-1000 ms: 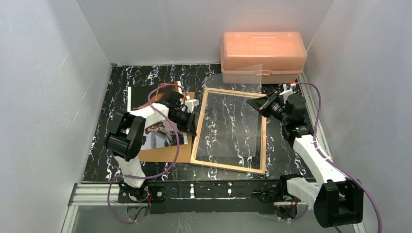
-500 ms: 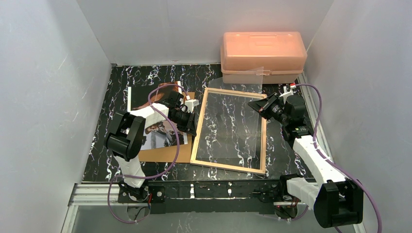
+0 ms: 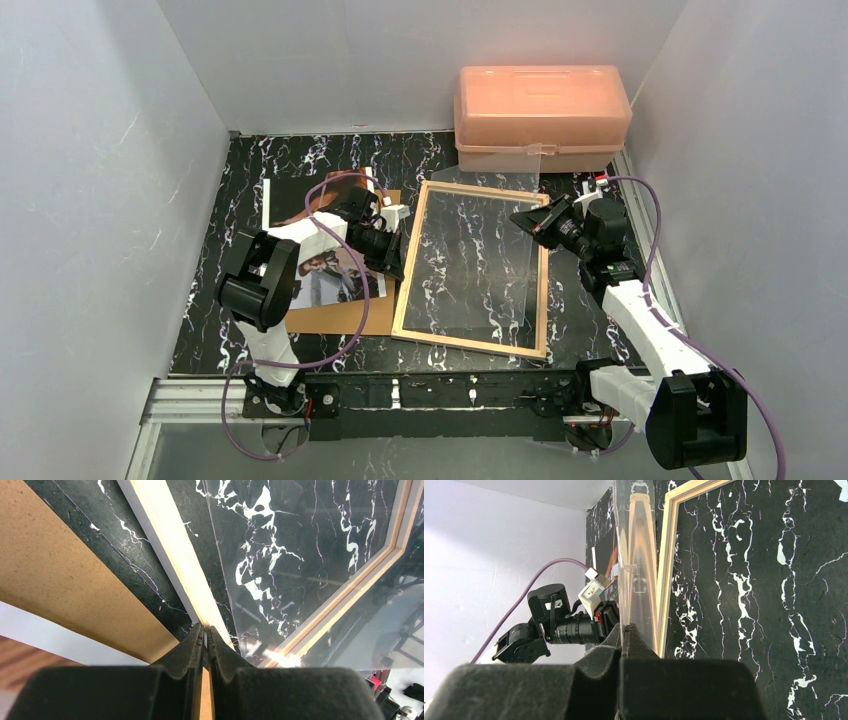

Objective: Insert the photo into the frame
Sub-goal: Place the photo frame item in the photo frame.

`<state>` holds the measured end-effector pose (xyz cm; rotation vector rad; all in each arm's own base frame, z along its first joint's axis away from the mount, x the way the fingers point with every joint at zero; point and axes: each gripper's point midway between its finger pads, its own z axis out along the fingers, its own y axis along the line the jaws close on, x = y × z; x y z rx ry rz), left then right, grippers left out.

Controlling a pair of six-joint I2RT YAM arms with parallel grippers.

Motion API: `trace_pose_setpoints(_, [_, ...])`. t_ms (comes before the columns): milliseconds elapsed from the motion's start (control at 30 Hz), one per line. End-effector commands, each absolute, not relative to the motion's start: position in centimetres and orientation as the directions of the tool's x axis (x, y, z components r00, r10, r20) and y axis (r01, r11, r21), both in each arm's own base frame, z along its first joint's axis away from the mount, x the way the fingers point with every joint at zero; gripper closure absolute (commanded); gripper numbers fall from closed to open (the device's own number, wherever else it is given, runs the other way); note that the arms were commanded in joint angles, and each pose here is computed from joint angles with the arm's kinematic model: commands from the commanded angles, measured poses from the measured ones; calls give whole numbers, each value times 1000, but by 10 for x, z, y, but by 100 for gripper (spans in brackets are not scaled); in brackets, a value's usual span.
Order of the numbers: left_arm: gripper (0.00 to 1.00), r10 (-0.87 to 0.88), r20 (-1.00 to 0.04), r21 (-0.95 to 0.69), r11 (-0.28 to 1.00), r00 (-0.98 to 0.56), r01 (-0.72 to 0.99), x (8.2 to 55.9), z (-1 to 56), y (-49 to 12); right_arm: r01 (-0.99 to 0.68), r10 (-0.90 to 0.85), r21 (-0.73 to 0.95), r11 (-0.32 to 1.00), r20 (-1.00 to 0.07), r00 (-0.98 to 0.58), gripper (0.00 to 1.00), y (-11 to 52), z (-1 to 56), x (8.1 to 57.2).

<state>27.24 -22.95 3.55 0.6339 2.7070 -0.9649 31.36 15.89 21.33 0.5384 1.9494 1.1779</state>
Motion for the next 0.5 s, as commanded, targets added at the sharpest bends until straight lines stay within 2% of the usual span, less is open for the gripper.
trace_pose_setpoints(0, [95,344,-294,-550,702,-892,452,268,34,-228,-61,705,890,451,-397,-588,99,159,222,314])
trace_pose_setpoints(467, [97,347,-294,-551,700,-891,454,267,34,-228,-46,733,914,404,-353,-581,99,160,226,311])
